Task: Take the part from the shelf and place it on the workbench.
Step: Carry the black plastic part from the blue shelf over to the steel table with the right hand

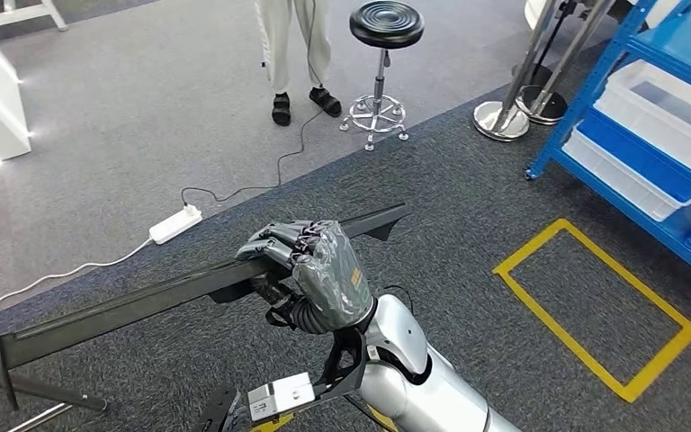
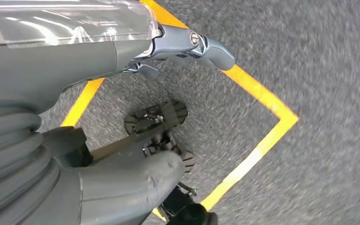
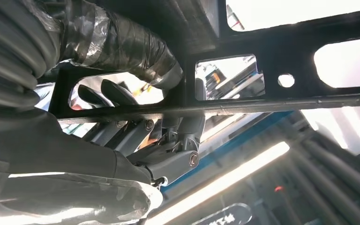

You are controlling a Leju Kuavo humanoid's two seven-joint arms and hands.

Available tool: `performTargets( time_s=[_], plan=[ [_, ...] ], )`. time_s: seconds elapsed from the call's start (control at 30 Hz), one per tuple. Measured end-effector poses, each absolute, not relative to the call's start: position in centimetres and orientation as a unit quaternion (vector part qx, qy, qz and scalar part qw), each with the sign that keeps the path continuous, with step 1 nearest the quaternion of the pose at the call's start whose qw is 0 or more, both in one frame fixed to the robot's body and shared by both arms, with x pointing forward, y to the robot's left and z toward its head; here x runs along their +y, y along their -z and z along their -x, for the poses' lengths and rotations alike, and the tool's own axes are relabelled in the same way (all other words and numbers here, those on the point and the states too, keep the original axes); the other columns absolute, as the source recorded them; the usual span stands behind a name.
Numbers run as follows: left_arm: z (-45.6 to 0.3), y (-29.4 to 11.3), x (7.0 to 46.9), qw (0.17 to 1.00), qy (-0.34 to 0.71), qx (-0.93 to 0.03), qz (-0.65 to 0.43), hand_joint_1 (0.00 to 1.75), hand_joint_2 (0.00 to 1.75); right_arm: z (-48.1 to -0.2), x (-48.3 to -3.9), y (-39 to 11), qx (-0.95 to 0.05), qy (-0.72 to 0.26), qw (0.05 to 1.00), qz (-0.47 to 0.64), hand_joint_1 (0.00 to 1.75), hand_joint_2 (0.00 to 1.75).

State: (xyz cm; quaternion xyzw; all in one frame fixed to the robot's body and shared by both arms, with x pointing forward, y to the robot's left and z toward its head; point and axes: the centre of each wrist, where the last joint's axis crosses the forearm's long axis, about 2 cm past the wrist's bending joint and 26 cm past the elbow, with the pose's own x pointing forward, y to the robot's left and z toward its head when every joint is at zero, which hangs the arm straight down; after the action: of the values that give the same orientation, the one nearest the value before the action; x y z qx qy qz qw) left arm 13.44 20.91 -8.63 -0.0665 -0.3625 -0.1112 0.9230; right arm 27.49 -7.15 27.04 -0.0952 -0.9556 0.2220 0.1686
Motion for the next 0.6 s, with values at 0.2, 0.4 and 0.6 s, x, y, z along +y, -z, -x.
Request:
performTargets(
  time_s=[0.2,0.4,0.6],
  plan=[
    [-13.36,8.64,20.83,0.923,0.111,-0.362,0.067,0.0,1.75,-27.48,-7.28,-26.93,-0.955,-0.224,0.168,0.097,1.75,1.75],
    [-13.12,8.72,20.88,0.924,0.11,-0.36,0.066,0.0,1.75,-27.49,-7.16,-27.17,-0.956,-0.221,0.165,0.098,1.75,1.75],
    [-13.24,8.69,20.89,0.924,0.109,-0.36,0.065,0.0,1.75,-27.47,-7.14,-27.16,-0.956,-0.22,0.166,0.098,1.75,1.75]
  ],
)
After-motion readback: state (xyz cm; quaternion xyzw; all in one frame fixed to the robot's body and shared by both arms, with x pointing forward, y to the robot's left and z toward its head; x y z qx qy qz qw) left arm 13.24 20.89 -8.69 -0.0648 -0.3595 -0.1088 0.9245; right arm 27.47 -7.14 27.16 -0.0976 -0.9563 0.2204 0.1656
